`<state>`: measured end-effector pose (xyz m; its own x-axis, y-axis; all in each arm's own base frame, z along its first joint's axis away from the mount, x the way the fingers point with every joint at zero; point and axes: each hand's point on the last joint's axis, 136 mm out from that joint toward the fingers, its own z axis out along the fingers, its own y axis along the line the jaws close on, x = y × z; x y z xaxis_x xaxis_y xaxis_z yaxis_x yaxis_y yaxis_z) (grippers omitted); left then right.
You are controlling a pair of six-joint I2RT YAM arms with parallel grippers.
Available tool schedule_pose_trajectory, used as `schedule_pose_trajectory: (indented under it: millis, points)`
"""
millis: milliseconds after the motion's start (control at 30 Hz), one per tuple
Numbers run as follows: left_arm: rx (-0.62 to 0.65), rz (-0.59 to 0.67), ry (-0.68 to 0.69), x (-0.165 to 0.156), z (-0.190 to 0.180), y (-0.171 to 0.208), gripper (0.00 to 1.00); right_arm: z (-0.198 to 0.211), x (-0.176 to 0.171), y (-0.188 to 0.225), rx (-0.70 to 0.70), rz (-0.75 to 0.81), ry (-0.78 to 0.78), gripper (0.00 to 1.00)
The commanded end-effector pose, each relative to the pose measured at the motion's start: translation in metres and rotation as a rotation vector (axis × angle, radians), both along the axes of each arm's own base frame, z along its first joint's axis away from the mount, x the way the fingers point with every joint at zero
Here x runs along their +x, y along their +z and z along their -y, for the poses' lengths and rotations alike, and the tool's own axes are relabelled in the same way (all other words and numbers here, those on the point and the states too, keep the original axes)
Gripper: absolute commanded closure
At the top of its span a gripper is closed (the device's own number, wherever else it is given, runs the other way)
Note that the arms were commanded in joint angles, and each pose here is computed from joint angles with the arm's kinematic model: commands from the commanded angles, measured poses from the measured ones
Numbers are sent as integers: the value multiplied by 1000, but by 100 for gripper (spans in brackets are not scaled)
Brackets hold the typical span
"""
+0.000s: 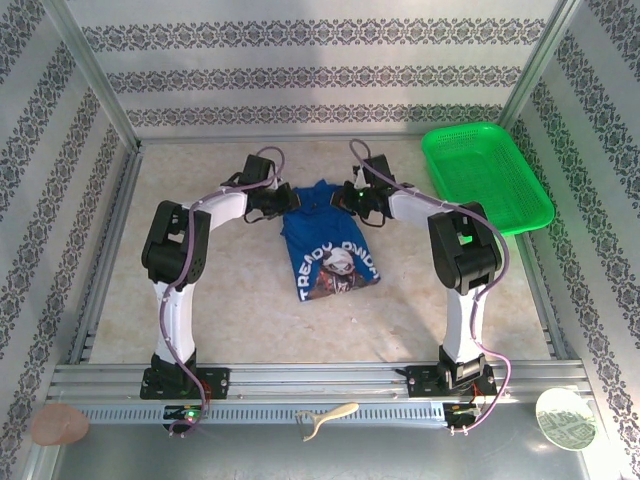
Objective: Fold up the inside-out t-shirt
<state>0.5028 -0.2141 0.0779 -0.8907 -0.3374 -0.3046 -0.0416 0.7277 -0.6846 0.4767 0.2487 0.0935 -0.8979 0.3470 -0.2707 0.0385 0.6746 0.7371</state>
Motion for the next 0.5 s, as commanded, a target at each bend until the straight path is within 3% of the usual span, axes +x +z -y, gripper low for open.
schedule_pose_trajectory:
  millis: [0, 133, 267, 367, 467]
  points:
    - [-97, 195, 6, 49, -4, 80, 100, -11, 48, 80, 160, 175, -19, 100]
    - [-111, 341, -30, 63, -1, 161, 100, -15, 66, 153, 221, 319, 2, 100]
    - [-137, 423, -68, 42, 3, 209, 100, -13, 49, 190, 199, 432, 33, 100]
    - [-153, 434, -109, 10, 11, 207, 100, -11, 18, 176, 169, 458, 47, 100]
    - [-155, 411, -162, -35, 23, 173, 100, -12, -31, 125, 140, 428, 45, 100]
